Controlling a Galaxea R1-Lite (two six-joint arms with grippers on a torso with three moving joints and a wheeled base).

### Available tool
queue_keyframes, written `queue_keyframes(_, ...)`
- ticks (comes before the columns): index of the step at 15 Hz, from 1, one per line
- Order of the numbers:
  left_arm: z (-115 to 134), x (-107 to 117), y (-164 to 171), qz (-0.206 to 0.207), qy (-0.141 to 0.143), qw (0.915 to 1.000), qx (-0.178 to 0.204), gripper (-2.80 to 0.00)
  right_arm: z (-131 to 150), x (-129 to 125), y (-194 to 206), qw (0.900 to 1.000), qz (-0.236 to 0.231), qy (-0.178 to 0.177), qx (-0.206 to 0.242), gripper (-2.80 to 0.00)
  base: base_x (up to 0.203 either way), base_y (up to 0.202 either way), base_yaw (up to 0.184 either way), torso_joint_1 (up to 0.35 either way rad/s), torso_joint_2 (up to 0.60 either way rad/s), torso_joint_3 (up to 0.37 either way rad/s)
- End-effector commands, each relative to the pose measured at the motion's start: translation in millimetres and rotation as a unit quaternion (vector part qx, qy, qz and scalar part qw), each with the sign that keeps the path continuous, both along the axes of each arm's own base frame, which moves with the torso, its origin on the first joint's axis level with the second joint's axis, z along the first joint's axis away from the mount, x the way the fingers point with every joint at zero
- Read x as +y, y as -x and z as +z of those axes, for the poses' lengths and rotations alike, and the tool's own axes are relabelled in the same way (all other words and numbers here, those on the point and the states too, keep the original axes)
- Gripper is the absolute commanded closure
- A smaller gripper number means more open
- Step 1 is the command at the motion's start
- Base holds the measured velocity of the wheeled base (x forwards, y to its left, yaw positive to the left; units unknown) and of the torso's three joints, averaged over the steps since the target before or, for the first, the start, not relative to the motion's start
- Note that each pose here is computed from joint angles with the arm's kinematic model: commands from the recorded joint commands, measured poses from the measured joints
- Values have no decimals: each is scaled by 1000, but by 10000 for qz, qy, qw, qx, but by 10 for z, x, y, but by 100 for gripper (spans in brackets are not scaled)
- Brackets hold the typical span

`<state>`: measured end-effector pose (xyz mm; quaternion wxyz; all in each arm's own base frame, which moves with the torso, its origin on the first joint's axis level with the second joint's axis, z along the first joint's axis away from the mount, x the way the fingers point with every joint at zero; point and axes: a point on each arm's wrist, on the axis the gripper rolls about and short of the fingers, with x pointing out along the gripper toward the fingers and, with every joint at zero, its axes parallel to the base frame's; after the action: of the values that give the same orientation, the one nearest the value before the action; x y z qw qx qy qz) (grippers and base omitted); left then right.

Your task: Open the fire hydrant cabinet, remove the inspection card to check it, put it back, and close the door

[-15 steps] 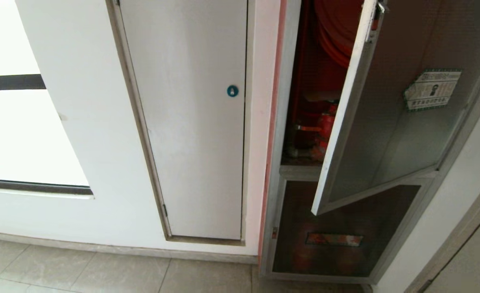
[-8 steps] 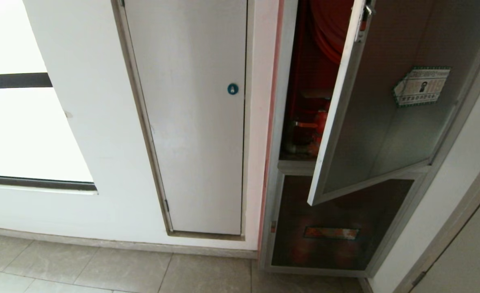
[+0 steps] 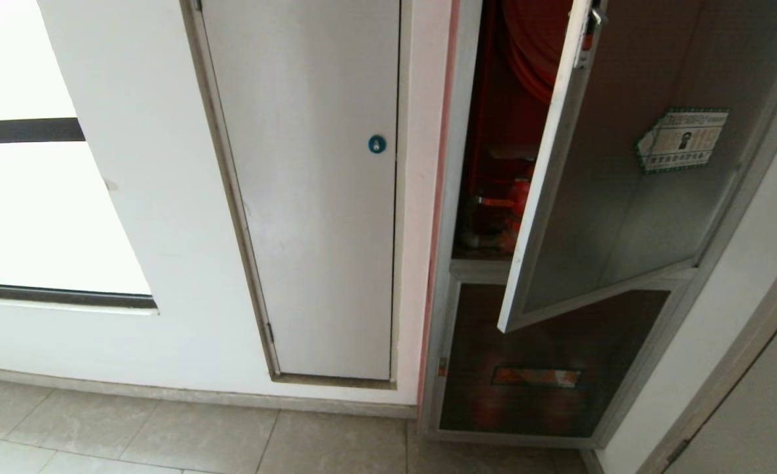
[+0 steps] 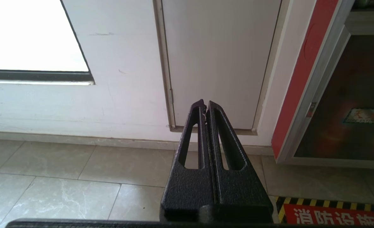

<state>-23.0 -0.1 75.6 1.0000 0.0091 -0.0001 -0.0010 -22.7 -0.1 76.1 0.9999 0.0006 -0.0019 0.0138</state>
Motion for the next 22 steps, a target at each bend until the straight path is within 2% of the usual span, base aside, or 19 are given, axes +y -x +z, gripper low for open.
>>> queue_keyframes(1,0,0,-1,2,-1,10000,9,0,-8,0,-3,10000,0,-8,19,0,0,0,0,0,0,0)
queue_keyframes(15,0,0,-1,9,7,10000,9,0,-8,1,-2,10000,8,38,30,0,0,0,0,0,0,0)
queue_keyframes(18,-1,0,0,10,7,10000,4,0,35,8,-29,9985,169,499,176,0,0,0,0,0,0,0)
queue_keyframes(20,-1,0,-1,10,7,10000,8,0,274,15,-32,9985,339,415,111,0,0,0,0,0,0,0)
queue_keyframes(22,0,1,-1,2,7,10000,9,0,519,21,-103,9984,449,239,242,0,0,0,0,0,0,0)
